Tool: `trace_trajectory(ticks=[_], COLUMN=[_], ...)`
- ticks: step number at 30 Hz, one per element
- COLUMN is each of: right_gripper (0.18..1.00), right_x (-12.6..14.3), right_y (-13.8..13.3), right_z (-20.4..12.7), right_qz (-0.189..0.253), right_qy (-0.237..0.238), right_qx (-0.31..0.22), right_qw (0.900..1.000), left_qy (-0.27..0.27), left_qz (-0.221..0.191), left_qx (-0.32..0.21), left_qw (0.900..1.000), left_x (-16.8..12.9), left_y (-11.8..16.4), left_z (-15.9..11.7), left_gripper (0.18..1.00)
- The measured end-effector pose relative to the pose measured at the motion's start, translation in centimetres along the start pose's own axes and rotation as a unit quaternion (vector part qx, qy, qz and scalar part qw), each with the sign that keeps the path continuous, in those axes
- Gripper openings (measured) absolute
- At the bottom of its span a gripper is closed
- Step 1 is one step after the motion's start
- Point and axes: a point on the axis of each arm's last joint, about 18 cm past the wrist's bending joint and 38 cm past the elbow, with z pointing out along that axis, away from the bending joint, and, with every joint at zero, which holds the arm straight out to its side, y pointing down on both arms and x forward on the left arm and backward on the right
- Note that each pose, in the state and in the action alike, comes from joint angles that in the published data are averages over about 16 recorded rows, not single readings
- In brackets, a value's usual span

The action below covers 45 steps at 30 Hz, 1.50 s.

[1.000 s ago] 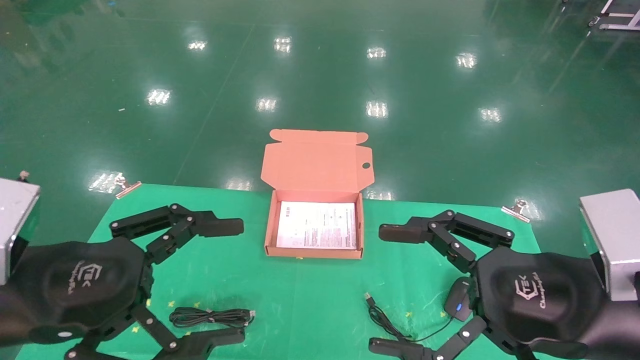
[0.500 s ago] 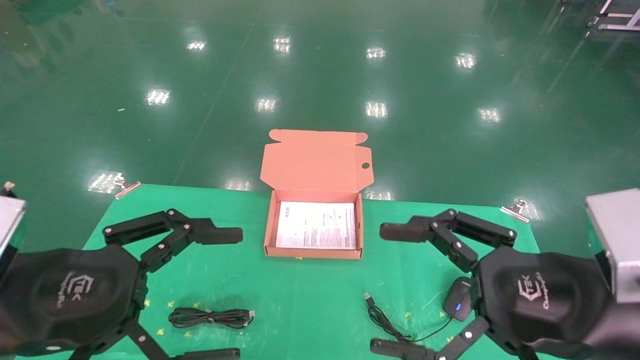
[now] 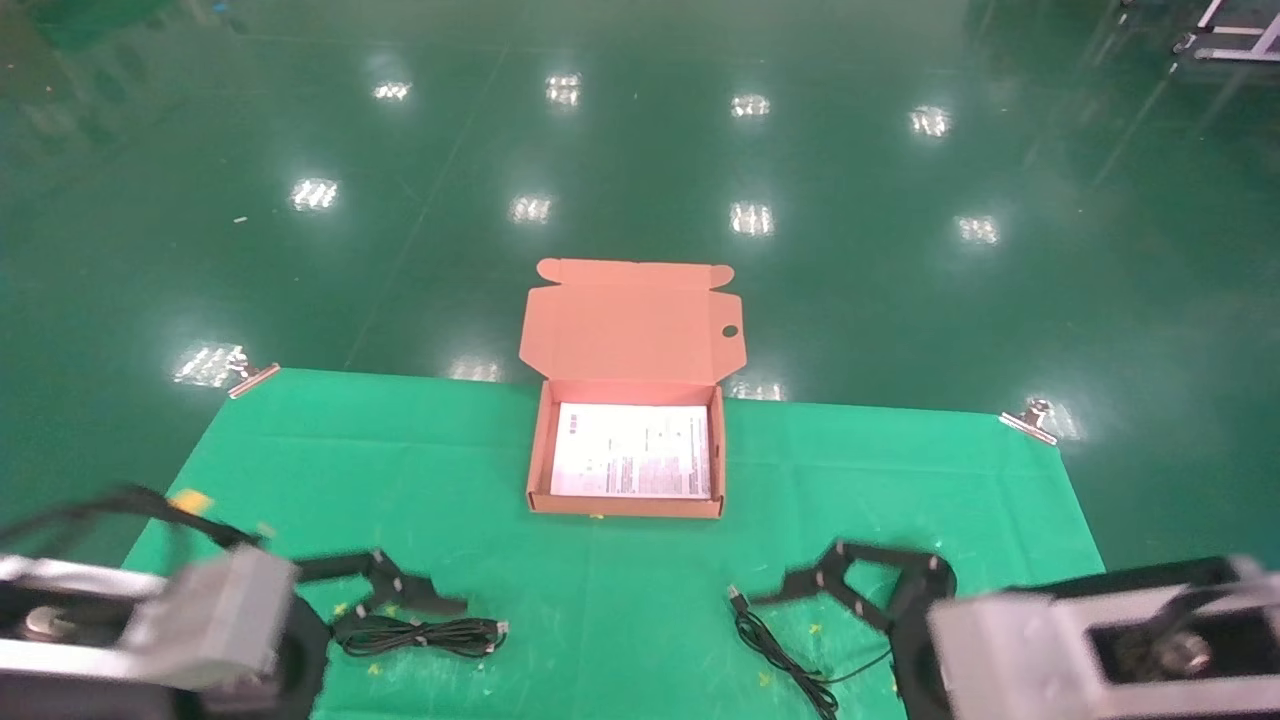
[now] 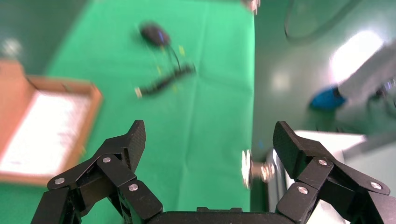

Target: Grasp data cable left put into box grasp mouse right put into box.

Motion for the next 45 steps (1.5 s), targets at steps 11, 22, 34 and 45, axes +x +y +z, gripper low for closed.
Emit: trace_trajectory(ticks=[11,22,34,45], right_gripper=[1.001,1.001,1.001,1.001], right_x=[2.2,3.2,3.6,4.2], right_y=[3.0,6.0,9.9,13.1], right_z=[2.1,4.2,7.0,9.6], right_qz=[-0.088,-0.085,-0.009,0.054], right_qy=[-0.069,-0.077,-0.031,-0.006], right_qx=[-0.189,-0.280,-0.312,-0.330], right_qw=[0.976,0.953,0.950,0.943], left_qy=[0.022,0.005,-0.032,-0.059], left_qz=[0.043,0.038,-0.020,-0.087], left_qx=[-0.170,-0.266,-0.289,-0.280], left_qw=[0.9842,0.9633,0.9567,0.9542], left_x=[-1.9,-4.3,-6.9,-8.8], left_y=[3.8,6.2,9.5,12.3], left_z=[3.5,6.9,10.1,11.5], left_gripper=[1.001,1.001,1.001,1.001])
